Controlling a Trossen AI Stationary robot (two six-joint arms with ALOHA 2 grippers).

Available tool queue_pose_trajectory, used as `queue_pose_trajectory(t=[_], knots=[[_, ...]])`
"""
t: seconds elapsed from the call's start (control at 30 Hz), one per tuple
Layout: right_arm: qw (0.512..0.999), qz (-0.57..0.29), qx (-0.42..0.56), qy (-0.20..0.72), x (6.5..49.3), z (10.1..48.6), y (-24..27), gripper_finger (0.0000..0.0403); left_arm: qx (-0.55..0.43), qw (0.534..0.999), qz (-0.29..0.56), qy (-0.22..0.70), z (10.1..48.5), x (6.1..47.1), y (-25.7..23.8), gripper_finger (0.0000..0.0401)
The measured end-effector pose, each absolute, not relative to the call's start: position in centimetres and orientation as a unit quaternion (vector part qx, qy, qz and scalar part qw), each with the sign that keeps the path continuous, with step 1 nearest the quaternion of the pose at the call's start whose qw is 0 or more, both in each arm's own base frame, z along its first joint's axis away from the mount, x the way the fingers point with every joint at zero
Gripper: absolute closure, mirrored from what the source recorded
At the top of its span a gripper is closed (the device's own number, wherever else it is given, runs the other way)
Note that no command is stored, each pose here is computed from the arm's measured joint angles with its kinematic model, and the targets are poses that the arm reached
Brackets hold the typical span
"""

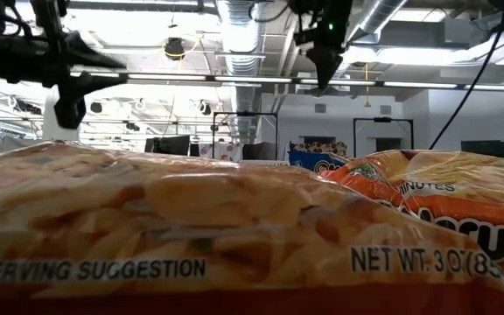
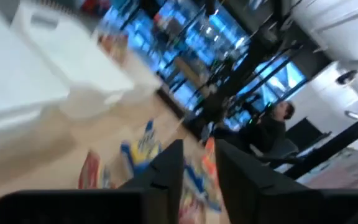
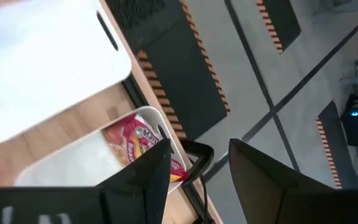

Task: Sort Maruchan noodles
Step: Put the right red noodle soup pack into the right white bin, then put the top left blue noodle soup pack into the middle white bin

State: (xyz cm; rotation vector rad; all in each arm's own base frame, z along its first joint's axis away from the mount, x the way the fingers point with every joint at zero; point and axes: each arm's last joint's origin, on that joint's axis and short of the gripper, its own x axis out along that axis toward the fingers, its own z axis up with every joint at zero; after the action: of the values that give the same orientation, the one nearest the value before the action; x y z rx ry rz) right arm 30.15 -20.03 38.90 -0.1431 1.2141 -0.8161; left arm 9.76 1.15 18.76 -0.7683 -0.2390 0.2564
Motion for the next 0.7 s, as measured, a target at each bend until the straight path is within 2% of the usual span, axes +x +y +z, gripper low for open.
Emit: queue_pose_trajectory(t=[0.17, 0.3, 0.47, 0.7], knots=[[0.754, -0.368, -0.065, 0.540, 30.3, 40.6, -18.4, 0.0216, -0.349, 0.893, 0.160, -0.234, 20.8, 9.1, 1.5, 0.0254], [0.765, -0.365, -0.065, 0.527, 30.2, 42.0, -17.0, 0.0216, -0.328, 0.890, 0.151, -0.279, 22.1, 8.6, 1.5, 0.0234], [0.782, -0.359, -0.065, 0.506, 29.9, 44.2, -15.0, 0.0216, -0.323, 0.906, 0.150, -0.230, 24.6, 8.1, 1.4, 0.0232], [0.808, -0.344, -0.072, 0.472, 29.0, 46.2, -12.0, 0.0216, -0.333, 0.926, 0.159, -0.080, 28.3, 7.2, 1.2, 0.0232]])
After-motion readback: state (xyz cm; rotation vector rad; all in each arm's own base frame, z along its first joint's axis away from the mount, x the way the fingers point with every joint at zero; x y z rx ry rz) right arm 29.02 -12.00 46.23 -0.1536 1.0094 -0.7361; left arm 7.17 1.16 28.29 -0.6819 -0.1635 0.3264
